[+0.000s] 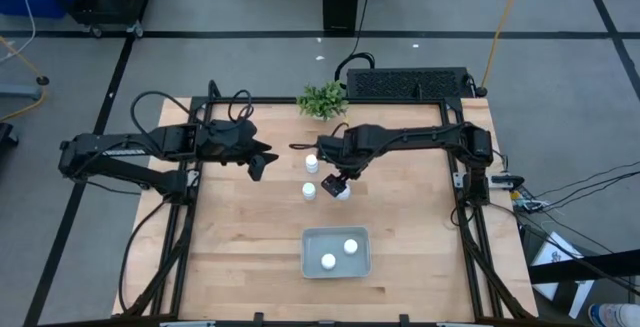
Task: Pick and place pill bottles into a basket
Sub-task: Put the white medicine bottle into the gray bin
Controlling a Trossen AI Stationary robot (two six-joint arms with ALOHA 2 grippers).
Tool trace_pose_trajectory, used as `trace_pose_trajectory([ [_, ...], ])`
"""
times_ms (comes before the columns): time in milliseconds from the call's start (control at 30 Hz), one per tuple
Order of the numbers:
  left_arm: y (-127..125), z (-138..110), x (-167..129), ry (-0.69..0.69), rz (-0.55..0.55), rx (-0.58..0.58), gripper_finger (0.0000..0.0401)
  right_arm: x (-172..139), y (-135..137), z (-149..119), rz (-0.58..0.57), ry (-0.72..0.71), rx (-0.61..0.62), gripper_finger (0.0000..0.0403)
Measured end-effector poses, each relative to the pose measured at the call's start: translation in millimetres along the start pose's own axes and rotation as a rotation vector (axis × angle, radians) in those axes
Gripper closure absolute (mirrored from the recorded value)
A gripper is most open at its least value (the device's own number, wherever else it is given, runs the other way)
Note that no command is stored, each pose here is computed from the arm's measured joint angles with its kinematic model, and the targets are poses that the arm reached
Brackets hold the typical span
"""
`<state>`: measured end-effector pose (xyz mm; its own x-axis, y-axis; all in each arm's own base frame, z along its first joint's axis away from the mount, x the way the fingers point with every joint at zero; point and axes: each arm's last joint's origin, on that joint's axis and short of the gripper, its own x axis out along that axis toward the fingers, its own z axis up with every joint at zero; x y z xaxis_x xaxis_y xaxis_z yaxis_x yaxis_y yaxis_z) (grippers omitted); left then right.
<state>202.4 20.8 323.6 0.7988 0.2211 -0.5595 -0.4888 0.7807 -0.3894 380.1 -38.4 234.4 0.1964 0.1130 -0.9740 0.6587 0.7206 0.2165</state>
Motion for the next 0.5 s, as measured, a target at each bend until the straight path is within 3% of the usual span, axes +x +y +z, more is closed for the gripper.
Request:
trace_pose_trajectory([
  [167,0.0,0.0,0.0,0.000,0.000,0.008,0.0192,3.6,0.7,0.9,-0.005,0.001,0.008,0.0082],
  [500,0.0,0.0,0.0,0.000,0.001,0.008,0.0192,22.0,-1.1,0.6,-0.051,0.070,0.003,0.0088],
])
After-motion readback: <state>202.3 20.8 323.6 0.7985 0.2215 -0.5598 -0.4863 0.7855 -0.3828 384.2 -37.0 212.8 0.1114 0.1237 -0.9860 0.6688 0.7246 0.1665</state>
